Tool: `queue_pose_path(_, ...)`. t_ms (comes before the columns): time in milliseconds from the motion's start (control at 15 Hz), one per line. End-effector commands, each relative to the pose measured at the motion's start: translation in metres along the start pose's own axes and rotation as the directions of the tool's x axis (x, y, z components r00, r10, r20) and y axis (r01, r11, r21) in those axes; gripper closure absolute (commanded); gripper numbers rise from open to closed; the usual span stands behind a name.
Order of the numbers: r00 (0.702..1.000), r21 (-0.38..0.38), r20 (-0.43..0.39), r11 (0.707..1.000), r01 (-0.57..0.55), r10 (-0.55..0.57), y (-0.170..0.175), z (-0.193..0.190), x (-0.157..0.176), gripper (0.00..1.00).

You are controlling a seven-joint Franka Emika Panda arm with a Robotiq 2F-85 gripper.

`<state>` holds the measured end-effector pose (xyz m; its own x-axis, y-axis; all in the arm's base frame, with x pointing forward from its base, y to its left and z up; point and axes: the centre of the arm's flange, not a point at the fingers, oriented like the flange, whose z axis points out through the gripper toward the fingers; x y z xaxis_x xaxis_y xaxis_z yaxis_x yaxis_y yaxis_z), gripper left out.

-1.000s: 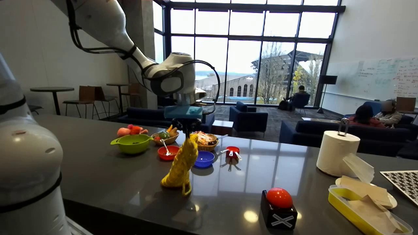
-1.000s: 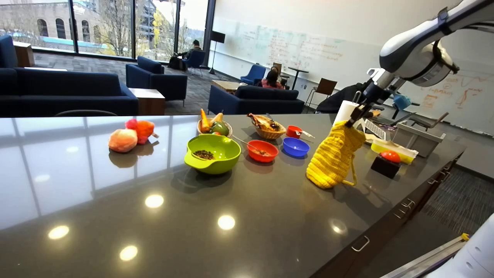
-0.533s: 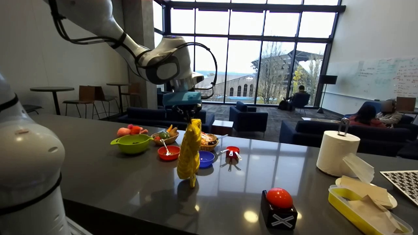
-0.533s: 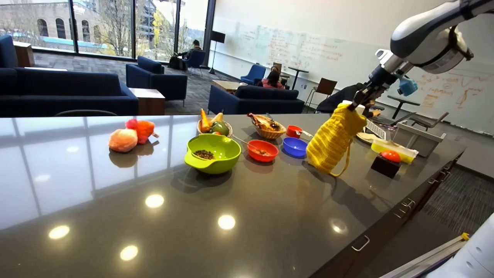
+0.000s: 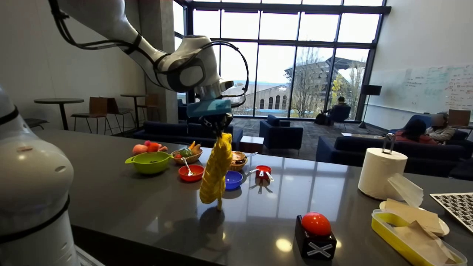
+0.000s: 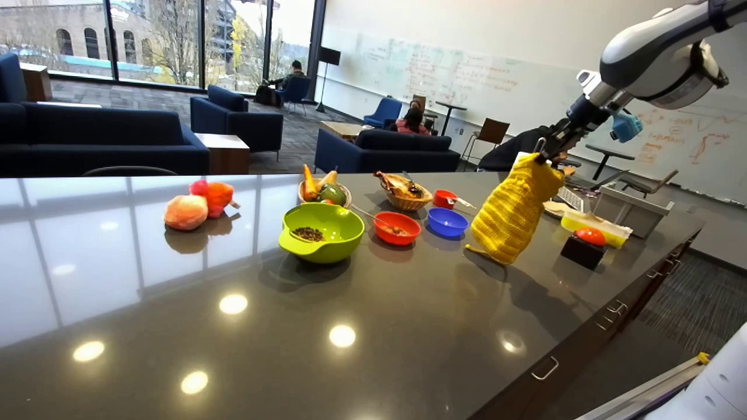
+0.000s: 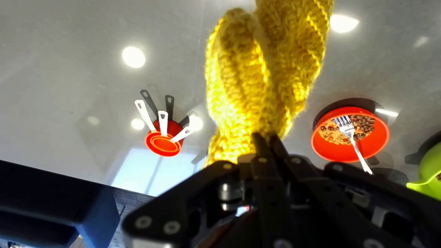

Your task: Flip the yellow cloth.

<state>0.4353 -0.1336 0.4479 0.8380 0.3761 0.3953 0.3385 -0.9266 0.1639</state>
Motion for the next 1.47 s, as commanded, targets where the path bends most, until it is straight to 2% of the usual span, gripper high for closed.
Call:
queue_pose_path(0, 1.0, -0.075, -0.005, 0.997, -0.016, 0.016, 0.006, 0.0, -0.002, 0.99)
queue_pose_path(267, 0.999, -0.174, -0.032, 0.984, -0.043, 0.038, 0.011, 0.007, -0.005, 0.99)
queue_pose_path(667, 0.998, -0.278, 0.03, 0.96, -0.036, 0.047, 0.023, 0.035, -0.022, 0.99)
queue_pose_path(1067, 0.995, -0.321, 0.078, 0.947, -0.028, 0.056, 0.024, 0.046, -0.029, 0.99)
queue_pose_path(1400, 0.994, -0.305, 0.104, 0.952, 0.002, 0.031, -0.003, 0.054, -0.026, 0.99)
